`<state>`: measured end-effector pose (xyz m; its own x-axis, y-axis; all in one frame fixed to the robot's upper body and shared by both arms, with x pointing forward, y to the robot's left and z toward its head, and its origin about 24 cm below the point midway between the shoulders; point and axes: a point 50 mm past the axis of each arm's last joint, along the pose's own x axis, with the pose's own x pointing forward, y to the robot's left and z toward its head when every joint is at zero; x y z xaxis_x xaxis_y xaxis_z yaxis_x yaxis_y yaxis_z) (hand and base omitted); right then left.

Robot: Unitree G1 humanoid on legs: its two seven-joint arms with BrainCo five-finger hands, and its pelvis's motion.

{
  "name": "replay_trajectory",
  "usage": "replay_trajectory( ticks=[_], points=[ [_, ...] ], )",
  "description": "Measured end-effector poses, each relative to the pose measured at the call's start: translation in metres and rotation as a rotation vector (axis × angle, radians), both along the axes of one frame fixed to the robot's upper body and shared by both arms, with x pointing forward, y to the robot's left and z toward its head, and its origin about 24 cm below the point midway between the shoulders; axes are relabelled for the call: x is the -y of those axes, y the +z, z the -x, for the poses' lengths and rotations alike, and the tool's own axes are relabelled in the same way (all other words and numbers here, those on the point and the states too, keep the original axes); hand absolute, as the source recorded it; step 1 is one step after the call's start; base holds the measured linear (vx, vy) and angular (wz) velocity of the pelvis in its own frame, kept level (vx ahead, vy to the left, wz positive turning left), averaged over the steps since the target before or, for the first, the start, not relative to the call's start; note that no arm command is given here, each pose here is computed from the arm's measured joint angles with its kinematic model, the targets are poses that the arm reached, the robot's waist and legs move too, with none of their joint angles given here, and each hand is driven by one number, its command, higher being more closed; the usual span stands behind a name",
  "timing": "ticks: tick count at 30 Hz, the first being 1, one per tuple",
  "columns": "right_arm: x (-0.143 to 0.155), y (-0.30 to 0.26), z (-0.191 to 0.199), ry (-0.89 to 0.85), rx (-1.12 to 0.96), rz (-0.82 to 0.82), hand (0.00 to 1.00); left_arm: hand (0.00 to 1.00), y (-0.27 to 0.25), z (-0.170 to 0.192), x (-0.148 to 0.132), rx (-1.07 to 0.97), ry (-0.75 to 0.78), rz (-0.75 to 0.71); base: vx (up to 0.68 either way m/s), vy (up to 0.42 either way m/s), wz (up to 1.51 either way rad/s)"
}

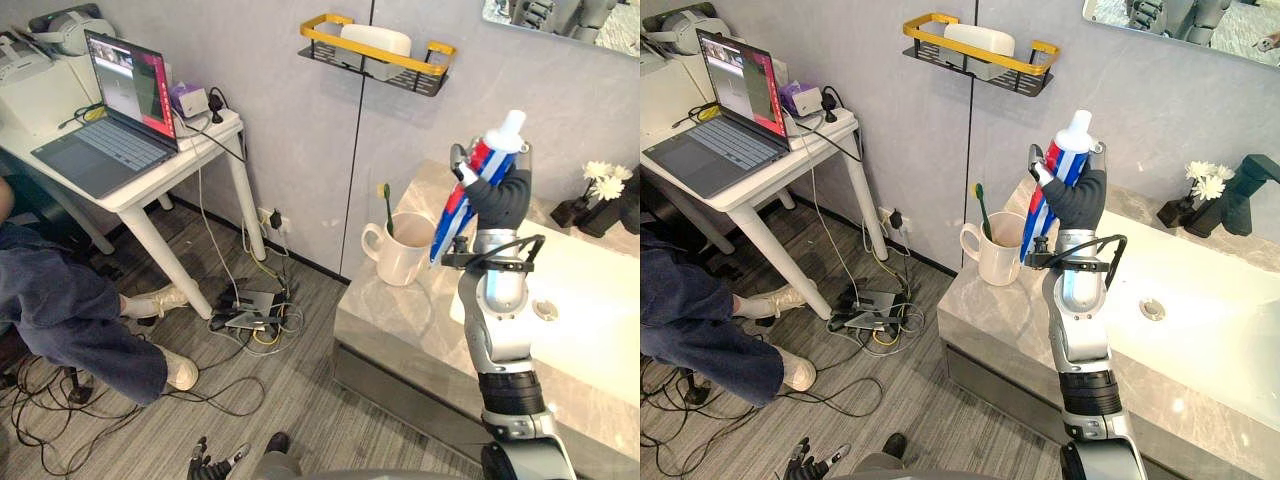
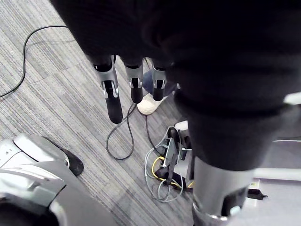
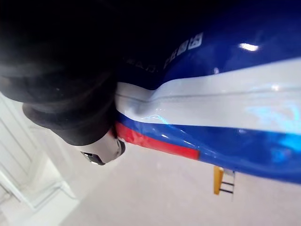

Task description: Organize washtable

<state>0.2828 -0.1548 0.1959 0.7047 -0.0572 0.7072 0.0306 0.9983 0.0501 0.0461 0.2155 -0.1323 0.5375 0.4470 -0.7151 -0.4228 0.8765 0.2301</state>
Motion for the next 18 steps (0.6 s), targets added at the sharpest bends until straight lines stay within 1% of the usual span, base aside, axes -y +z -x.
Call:
replay_trajectory(
  ticks=[6, 13, 18],
  points=[
    [-0.002, -0.001, -0.002, 0.007, -0.006, 0.009, 1.0, 0.0, -0.002, 0.006, -0.006, -0.035, -0.012, -0.011, 0.0, 0.0, 0.0],
    [-0.007, 0.018, -0.008, 0.026, 0.052, 0.005, 1.0, 0.0, -0.003, 0.01, -0.013, -0.056, -0.019, -0.027, 0.0, 0.0, 0.0],
    [-0.007, 0.021, -0.008, 0.027, 0.063, 0.004, 1.0, 0.0, -0.003, 0.01, -0.015, -0.058, -0.021, -0.032, 0.0, 0.0, 0.0]
  ],
)
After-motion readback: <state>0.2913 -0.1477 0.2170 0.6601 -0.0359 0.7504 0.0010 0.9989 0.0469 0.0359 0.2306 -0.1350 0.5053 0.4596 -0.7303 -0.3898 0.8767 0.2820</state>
